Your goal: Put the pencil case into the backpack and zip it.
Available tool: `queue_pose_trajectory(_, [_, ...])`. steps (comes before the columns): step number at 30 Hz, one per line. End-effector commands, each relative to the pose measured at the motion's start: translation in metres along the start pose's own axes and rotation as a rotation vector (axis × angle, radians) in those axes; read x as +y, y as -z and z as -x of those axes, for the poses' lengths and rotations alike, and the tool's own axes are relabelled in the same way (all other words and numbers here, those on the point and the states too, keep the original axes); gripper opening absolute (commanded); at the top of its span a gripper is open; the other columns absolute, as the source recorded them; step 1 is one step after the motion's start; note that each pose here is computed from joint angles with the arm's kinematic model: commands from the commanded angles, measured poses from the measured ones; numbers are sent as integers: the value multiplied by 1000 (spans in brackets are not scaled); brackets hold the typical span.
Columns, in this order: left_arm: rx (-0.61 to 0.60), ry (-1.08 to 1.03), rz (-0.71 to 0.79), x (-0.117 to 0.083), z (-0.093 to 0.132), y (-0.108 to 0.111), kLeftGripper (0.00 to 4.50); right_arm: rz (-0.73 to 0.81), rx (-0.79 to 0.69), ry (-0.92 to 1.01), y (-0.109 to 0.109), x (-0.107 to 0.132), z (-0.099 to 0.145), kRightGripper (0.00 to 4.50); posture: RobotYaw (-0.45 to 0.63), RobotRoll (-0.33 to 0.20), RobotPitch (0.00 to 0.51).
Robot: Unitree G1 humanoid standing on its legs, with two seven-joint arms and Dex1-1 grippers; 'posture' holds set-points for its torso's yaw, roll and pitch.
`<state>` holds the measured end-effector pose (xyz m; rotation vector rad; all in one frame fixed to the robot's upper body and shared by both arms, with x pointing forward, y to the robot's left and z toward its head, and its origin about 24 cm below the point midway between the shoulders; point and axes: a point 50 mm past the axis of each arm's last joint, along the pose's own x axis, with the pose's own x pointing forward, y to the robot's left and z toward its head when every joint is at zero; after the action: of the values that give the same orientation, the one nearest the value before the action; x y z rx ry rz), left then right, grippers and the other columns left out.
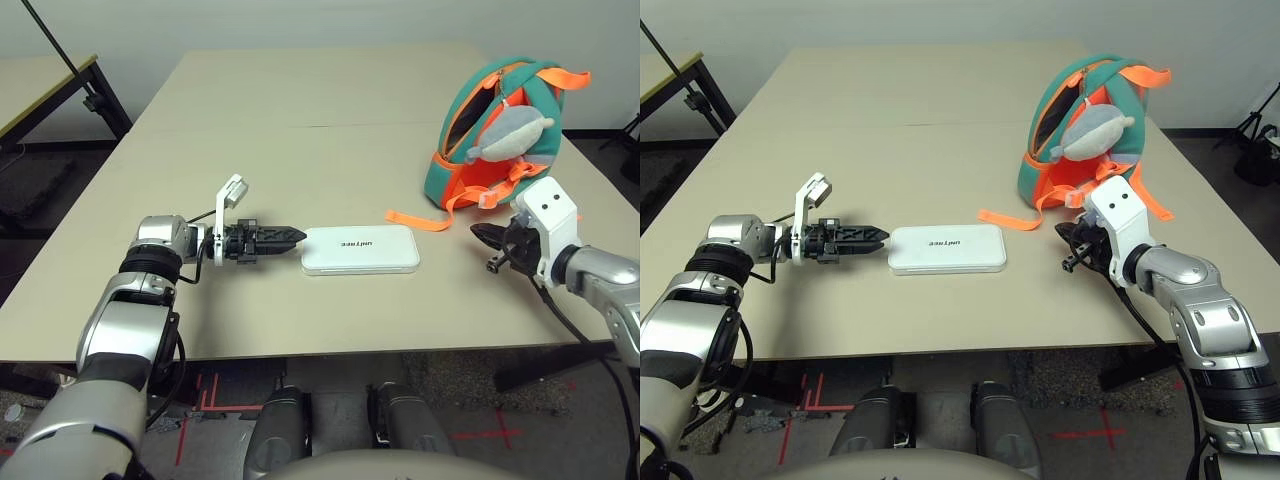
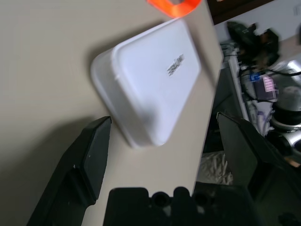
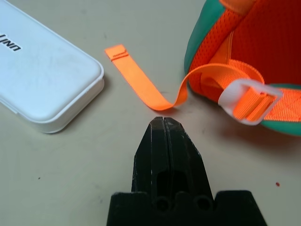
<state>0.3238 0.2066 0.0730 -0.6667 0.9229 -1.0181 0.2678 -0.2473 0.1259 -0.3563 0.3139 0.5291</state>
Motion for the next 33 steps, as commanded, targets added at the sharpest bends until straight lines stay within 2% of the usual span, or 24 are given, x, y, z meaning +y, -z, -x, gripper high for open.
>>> queue_pose_trajectory(1, [21, -29, -6, 3, 0, 1, 4500, 15, 15, -27, 2, 2, -5, 32, -15, 0, 62])
queue_pose_trajectory(12, [15, -56, -1, 6, 0, 0, 4500, 125, 119, -110, 13, 22, -20, 32, -8, 0, 62])
queue_pose_trajectory(21, [-37, -61, 19, 5, 1, -4, 4500, 201, 152, -174, 15, 33, -40, 32, 3, 0, 62])
queue_pose_trajectory(33, [-41, -65, 38, 7, -3, -2, 4500, 312, 196, -228, 20, 42, -60, 32, 3, 0, 52])
